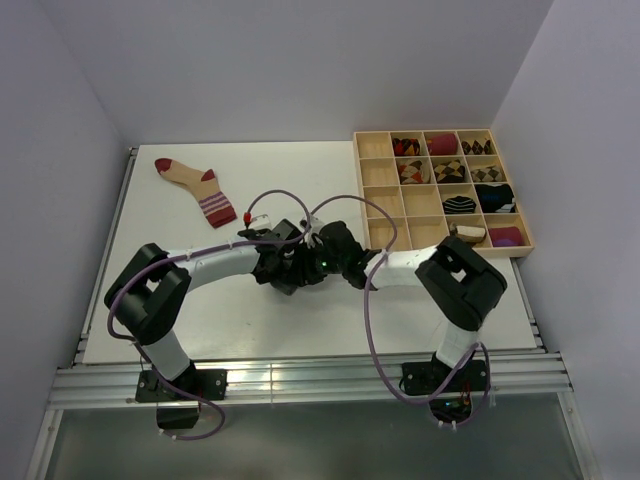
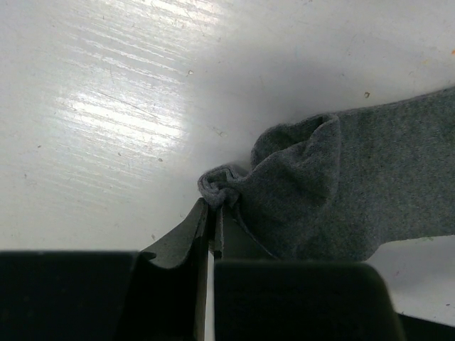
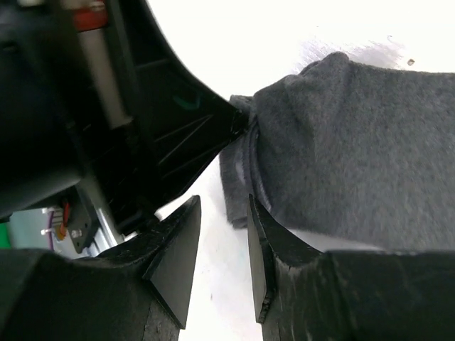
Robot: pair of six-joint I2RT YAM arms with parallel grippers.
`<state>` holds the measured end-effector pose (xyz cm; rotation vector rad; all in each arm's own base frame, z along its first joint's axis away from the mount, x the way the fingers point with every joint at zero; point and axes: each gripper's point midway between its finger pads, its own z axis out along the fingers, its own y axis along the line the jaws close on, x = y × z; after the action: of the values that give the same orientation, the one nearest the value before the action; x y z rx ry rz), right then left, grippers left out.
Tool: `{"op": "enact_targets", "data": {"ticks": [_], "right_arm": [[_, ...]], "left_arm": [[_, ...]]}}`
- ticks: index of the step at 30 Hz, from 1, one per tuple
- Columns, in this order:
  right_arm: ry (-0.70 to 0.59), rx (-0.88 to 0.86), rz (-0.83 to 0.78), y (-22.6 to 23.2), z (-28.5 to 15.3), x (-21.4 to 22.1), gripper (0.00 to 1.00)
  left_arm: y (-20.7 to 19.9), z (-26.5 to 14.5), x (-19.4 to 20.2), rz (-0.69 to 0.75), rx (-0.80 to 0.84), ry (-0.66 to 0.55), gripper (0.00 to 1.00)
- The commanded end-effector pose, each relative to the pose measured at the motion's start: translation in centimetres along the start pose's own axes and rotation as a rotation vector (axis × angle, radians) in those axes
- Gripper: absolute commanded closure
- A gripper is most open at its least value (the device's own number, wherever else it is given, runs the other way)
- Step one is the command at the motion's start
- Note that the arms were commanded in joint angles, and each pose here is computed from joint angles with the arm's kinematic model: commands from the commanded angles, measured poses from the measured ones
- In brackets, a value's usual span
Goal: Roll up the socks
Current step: Roll the sock at the center of the board.
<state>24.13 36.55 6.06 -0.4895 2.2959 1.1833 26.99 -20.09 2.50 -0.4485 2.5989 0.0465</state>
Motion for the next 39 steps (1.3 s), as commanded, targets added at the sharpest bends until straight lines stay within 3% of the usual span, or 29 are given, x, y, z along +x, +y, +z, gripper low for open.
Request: {"op": "enact_targets", "data": {"ticks": [1,15,18,22,24,26,27,29,30,35,39], "right_arm": [[-0.024,-0.03,-0.034,1.4,1.3,-1.3,0.6],[0.077,0.013,-0.016,0.2,3.0,1.3,0.62],[0.09,0.041,0.003,-0.3,3.1,1.6,0.68],[0.103,0.09,0.049,-1.6,2.9,2.0,0.88],[0.109,0.099,0.101,-2.3,2.6,2.2,1.0],[0.117,0.098,0.16,-3.2,2.2,2.5,1.0],[0.122,0.091,0.185,-3.4,2.0,2.5,1.0],[0.133,0.078,0.257,-4.2,1.6,2.9,1.0],[0.127,0.064,0.273,-4.3,1.5,2.7,1.0],[0.137,0.025,0.396,-5.4,1.1,3.2,1.0],[0.135,-0.023,0.462,-5.6,0.8,3.6,1.0]], "left_arm": [[-0.7,-0.2,-0.3,0.003,0.007,-0.011,0.97],[-0.8,-0.5,-0.6,-0.065,0.022,-0.031,0.96],[-0.8,-0.6,-0.8,-0.083,0.025,-0.039,0.96],[-0.6,-1.1,-1.3,-0.119,0.03,-0.058,0.93],[-0.2,-1.3,-1.5,-0.147,0.029,-0.079,0.85],[-0.2,-2.0,-2.1,-0.189,0.054,-0.101,0.79],[0.1,-2.1,-2.1,-0.204,0.055,-0.109,0.7],[0.1,-2.9,-2.9,-0.245,0.089,-0.135,0.63],[0.4,-3.0,-2.9,-0.254,0.09,-0.141,0.51],[-0.3,-4.7,-3.9,-0.312,0.21,-0.182,0.27],[0.0,-4.7,-3.0,-0.336,0.295,-0.185,0.24]]}}
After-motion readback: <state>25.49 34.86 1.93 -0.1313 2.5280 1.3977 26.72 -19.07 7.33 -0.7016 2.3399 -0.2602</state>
